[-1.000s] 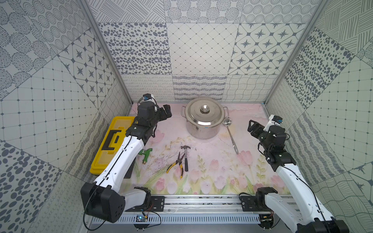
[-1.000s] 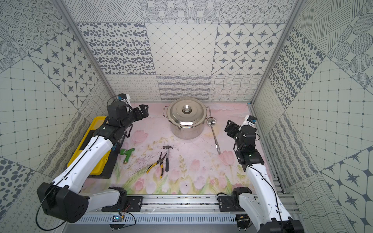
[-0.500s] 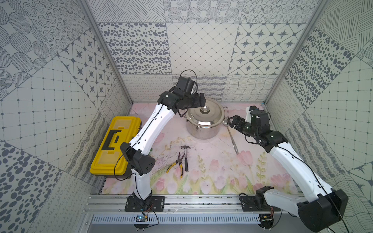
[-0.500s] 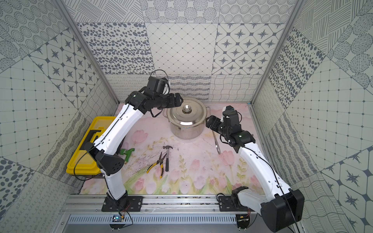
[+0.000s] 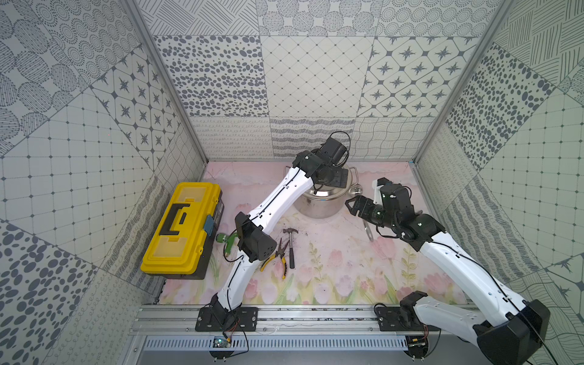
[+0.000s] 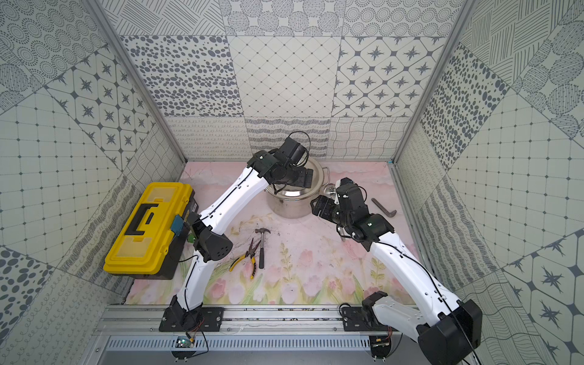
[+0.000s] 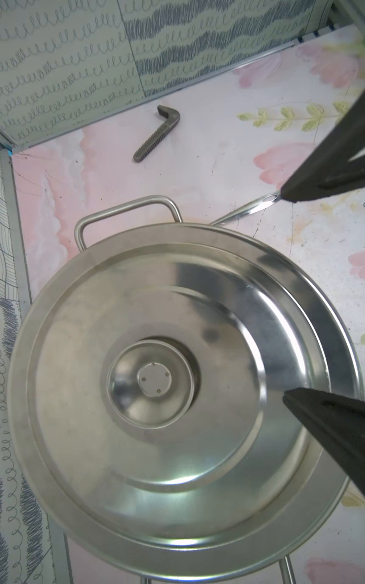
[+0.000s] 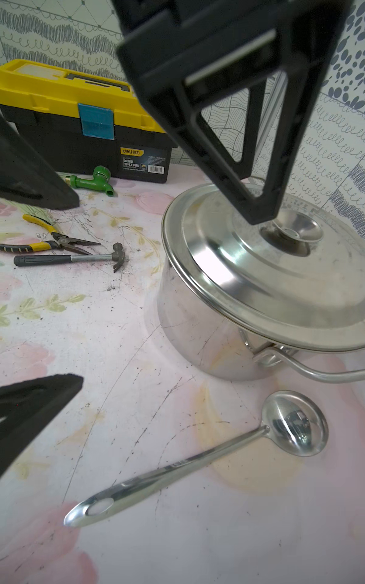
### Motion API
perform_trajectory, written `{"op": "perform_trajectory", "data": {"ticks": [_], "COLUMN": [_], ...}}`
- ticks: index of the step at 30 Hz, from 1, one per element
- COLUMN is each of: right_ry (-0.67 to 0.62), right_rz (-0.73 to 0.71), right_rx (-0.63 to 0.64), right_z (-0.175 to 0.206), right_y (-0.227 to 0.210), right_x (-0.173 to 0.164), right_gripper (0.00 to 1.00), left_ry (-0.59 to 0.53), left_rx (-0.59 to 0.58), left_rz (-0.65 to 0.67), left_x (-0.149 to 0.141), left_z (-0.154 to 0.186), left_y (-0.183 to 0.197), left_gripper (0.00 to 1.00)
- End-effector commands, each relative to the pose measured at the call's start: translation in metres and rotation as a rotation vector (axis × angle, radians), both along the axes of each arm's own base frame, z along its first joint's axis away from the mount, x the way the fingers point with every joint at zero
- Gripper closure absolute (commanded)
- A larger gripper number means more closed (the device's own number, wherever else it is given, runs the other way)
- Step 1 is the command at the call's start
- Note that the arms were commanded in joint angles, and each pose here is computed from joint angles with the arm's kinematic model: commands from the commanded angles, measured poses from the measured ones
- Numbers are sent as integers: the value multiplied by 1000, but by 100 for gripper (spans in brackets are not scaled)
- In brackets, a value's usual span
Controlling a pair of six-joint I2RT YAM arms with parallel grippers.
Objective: Stir the soup with a spoon
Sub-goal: Pick up the lid from the pan.
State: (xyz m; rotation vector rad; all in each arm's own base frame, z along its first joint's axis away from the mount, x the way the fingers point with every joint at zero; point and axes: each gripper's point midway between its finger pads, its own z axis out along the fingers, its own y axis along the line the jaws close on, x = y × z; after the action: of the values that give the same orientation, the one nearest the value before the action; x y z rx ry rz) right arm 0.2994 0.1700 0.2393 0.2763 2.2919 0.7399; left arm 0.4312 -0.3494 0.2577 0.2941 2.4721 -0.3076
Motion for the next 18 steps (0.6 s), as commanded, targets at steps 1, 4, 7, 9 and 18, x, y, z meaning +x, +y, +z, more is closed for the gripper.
{"op": "perform_trajectory", "data": {"ticks": [1,4,7,9,18], "right_ry": [-3,0,4,6,40], "right_rz": [0,6,10,10,33], "right_rx": [13,15,18,17,19], "right_z": [0,-2,-2,-4,-12], "right_y": [0,1,1,1,8], "right_x": [-7,-11,-13,-13,-11], "right_gripper": [14,14,15,14,14], "left_ry": [-119,-165,-191,-195,-205], "left_rx": [134,147,165,163,134], "left_rz": [29,28,48,53,119], "left_x": [20,31,40,44,66], "left_z": [2,2,0,-3,-10], "left_y": [14,11,13,12,23], "left_gripper": [6,8,8,9,8]}}
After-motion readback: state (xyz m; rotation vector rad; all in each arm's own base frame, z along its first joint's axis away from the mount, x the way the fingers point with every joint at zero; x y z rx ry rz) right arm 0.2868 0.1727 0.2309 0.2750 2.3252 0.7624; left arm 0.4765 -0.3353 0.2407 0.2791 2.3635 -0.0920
